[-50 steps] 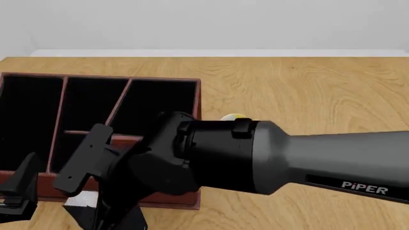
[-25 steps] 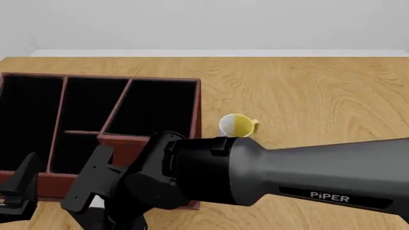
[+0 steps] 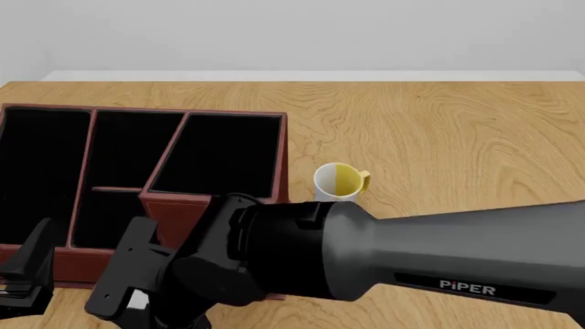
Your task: Pick up the book and place it in the front compartment of the caddy.
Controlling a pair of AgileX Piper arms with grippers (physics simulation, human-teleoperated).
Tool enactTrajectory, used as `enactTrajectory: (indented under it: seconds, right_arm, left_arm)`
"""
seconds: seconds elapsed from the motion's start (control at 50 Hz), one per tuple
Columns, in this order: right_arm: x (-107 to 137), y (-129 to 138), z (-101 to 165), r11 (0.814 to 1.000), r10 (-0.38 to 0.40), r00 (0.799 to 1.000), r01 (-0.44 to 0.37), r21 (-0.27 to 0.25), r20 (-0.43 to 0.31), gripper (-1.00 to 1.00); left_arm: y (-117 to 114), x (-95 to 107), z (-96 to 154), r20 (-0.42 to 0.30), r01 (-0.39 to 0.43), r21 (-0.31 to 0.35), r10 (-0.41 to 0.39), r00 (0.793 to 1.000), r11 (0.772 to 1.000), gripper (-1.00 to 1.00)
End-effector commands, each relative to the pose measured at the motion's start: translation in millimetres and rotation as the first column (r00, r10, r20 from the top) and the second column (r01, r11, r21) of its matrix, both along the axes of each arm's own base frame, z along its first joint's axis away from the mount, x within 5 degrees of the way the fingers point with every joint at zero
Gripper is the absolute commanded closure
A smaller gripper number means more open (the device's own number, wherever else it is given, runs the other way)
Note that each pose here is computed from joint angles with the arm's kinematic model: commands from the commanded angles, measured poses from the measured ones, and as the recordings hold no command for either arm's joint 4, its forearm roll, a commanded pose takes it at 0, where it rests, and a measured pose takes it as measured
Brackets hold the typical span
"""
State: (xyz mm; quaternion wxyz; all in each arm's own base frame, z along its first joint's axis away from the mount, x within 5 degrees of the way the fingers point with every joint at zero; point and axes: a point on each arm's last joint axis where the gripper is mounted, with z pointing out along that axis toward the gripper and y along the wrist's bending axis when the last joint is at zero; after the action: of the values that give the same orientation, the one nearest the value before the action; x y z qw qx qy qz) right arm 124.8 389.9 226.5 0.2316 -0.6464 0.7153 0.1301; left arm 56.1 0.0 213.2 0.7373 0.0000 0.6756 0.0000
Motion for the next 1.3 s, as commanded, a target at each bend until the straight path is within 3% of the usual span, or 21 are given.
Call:
enactTrajectory:
  seconds: [0.02,0.56,0.94,1.3]
  right_arm:
    - [-5.4,1.0,14.1,1.000,-0.007,1.000,0.008,0.016,-0.017,1.00]
    - [-29.7,-12.1,58.2,0.998,0.051,0.999,-0.051,0.042,-0.004,1.00]
    - [-32.3,-28.5,62.5,0.999,0.040,0.999,-0.040,0.033,-0.011,1.00]
    - [-31.7,-51.9,94.0,0.997,0.040,0.999,-0.041,0.058,0.009,1.00]
  left_arm:
    - [0.0,0.0,0.0,0.000,0.000,0.000,0.000,1.000,1.000,-1.00]
    - [0.0,0.0,0.0,0.000,0.000,0.000,0.000,1.000,1.000,-1.00]
    - [0.0,0.0,0.0,0.000,0.000,0.000,0.000,1.000,1.000,-1.00]
    - [0.0,0.0,0.0,0.000,0.000,0.000,0.000,1.000,1.000,-1.00]
